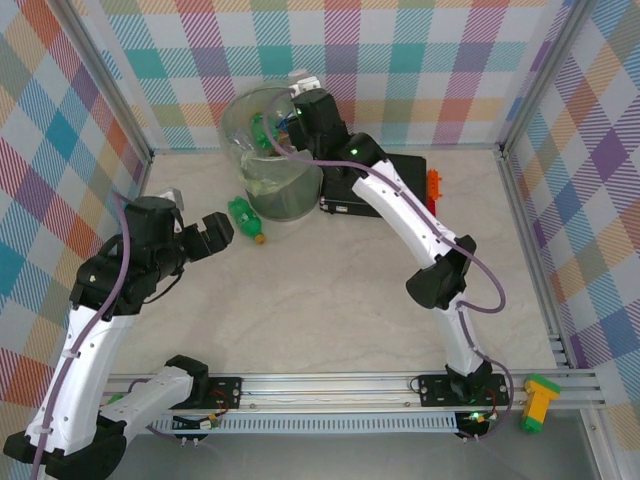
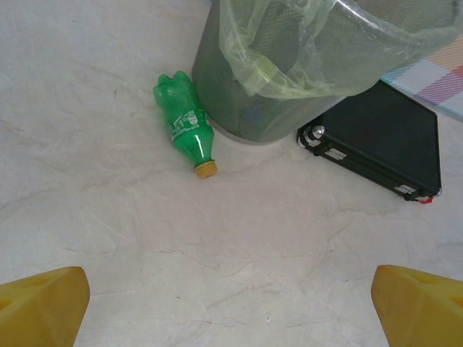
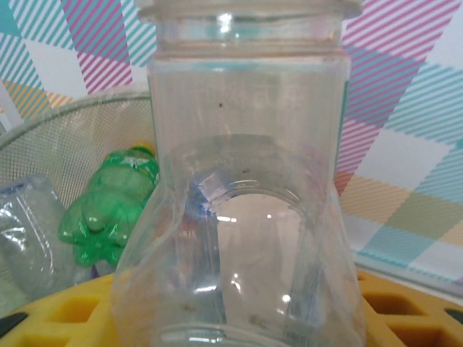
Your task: Put the plastic bottles in the bin
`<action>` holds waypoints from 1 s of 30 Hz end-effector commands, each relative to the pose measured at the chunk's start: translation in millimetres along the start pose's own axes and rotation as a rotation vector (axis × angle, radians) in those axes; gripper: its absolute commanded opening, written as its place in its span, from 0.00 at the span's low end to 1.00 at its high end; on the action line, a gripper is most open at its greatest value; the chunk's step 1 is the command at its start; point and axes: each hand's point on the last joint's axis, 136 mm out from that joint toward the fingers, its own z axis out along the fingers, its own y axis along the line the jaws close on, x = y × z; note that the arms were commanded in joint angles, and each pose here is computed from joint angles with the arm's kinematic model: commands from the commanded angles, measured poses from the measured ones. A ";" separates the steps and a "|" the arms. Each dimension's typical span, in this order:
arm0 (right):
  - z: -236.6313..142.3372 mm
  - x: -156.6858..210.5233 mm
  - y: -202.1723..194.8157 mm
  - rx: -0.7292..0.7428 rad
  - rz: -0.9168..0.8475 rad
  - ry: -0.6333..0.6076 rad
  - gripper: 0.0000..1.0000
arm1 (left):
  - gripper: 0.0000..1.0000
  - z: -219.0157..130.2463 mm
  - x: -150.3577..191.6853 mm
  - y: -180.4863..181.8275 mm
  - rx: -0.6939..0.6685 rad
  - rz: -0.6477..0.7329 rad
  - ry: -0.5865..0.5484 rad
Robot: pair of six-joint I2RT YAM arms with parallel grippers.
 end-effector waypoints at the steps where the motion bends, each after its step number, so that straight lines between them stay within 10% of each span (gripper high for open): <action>1: -7.4 -48.9 -2.1 0.026 -0.018 -0.179 0.52 | 1.00 -7.2 -0.9 -5.9 0.021 0.014 0.014; 25: 55.4 -24.5 -3.4 0.057 -0.051 -0.192 0.51 | 1.00 -10.0 -9.9 -13.0 0.042 0.005 -0.014; 30: 58.1 -18.9 -3.9 0.058 -0.063 -0.173 0.69 | 1.00 -9.0 -11.9 -12.9 0.036 0.006 -0.020</action>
